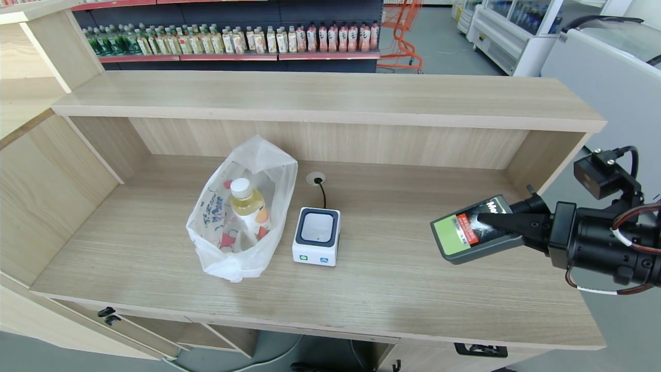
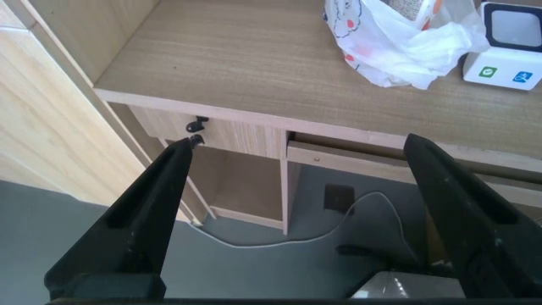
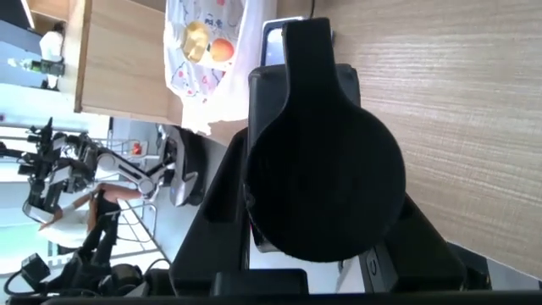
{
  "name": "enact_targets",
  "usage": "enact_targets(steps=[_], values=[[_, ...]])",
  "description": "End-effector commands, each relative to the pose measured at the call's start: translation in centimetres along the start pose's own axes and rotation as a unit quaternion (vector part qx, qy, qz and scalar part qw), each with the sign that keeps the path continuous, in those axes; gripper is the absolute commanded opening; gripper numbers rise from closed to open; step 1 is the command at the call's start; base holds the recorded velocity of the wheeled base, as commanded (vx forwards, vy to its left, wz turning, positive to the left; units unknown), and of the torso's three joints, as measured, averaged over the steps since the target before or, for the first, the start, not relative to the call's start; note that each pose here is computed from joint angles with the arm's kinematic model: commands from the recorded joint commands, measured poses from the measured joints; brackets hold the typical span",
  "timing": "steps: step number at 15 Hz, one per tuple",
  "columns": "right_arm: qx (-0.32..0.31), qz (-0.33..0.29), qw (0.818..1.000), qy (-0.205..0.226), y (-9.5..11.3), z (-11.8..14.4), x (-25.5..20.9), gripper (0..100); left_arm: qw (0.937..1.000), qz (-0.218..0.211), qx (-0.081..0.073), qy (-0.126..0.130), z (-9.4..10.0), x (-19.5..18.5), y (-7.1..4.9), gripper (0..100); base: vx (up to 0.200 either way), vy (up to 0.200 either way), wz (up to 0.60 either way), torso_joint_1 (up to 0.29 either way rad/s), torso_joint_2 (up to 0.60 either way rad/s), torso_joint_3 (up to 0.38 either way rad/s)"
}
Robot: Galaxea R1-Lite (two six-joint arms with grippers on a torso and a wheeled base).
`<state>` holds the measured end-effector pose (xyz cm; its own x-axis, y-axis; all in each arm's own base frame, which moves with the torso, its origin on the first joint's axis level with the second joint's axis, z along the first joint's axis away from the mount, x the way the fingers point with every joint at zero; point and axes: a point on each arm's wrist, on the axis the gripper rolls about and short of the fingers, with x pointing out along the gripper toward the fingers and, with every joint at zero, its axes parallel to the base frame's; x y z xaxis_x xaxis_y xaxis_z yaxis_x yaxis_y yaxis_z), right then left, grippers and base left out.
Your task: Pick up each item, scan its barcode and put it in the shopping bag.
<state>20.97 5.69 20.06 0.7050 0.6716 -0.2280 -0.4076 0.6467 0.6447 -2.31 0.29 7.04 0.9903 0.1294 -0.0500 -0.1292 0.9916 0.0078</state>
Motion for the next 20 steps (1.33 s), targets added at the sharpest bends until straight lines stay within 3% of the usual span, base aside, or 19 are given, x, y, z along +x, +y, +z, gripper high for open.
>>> enact_targets(steps=[1,13,15,20], values=[[-0.003,0.003,1.0,-0.003,0.2,0.1,-0.2,0,1.0,0.0,-0.001,-0.001,0.0,0.0,0.0,100,0.0,0.2,0.0,0.012,0.01,-0.002],[-0.022,-0.004,1.0,-0.008,-0.1,0.4,0.1,0,1.0,-0.001,0.001,0.0,0.0,0.0,0.0,100,0.0,0.2,0.0,0.003,0.0,0.002],[-0.077,-0.021,0.997,-0.008,-1.1,0.5,0.2,0,1.0,-0.001,0.004,0.0,0.0,0.0,0.0,100,0.0,0.0,0.0,0.0,0.0,0.0],[-0.082,-0.03,0.996,-0.004,-1.8,0.6,0.6,0,1.0,-0.001,0.003,0.0,0.0,0.0,0.0,100,0.12,0.0,0.0,0.001,0.0,0.002]])
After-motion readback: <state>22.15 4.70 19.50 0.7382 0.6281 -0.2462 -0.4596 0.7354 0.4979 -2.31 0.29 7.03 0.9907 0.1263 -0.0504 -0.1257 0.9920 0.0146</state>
